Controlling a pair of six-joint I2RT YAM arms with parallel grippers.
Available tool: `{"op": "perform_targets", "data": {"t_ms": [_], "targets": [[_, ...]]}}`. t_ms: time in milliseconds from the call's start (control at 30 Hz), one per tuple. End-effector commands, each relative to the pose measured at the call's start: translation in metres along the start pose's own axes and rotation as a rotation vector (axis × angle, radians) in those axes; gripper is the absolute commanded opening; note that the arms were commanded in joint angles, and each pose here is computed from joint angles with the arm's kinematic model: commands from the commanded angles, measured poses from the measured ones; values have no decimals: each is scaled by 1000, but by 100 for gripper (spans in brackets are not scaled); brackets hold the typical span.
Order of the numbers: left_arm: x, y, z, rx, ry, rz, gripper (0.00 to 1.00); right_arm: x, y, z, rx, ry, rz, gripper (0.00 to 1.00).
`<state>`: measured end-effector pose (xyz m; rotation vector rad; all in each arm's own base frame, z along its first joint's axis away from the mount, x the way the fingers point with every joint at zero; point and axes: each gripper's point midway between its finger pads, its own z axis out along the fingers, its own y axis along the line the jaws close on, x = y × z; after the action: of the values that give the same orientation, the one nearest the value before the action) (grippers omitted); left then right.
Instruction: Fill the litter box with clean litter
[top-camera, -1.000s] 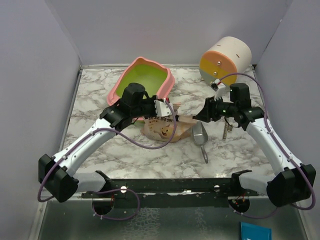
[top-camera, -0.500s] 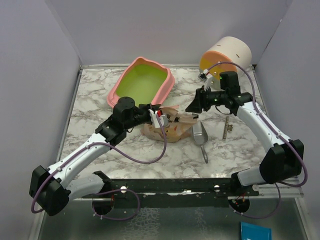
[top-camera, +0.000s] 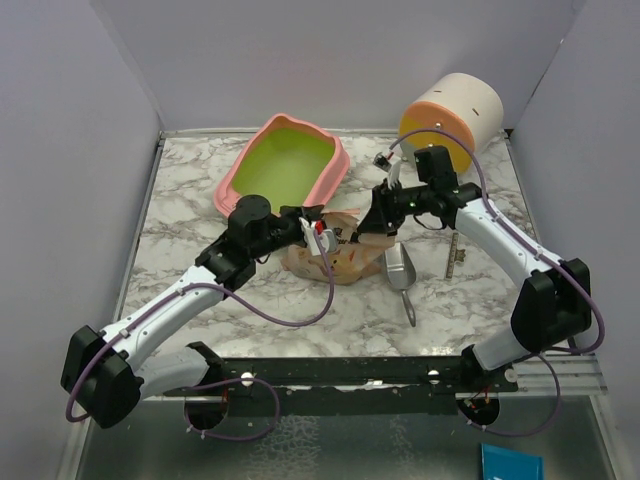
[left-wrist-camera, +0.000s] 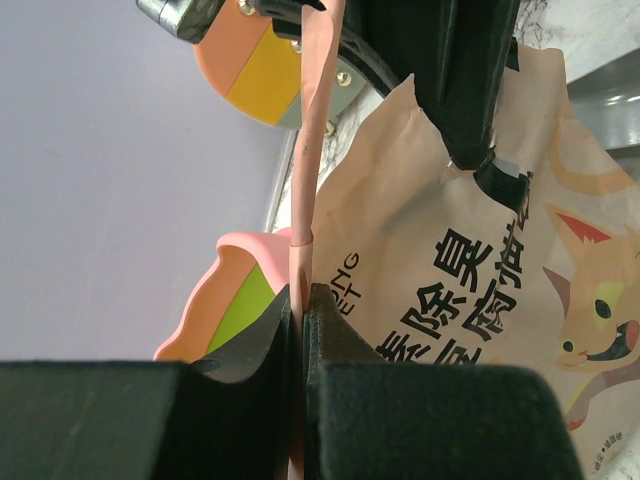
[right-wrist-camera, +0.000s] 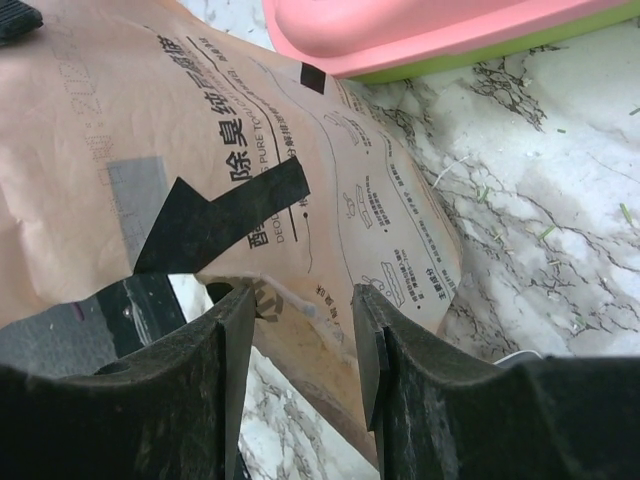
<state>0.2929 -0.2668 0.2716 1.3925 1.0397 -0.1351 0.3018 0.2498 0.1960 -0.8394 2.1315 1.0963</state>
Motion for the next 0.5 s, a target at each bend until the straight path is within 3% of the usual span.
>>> {"op": "perform_targets", "data": {"t_ms": [0,400,467], "targets": [[-64,59,-10,-191,-210,113,0,-16,-8,6,55,-24,-66,45],[-65,55,-23,-212,-219,78,0,18,-29,14,178,72,-35,44],[-66,57,-24,-217,-222,77,0,27,-32,16,190,91,-18,40]]}}
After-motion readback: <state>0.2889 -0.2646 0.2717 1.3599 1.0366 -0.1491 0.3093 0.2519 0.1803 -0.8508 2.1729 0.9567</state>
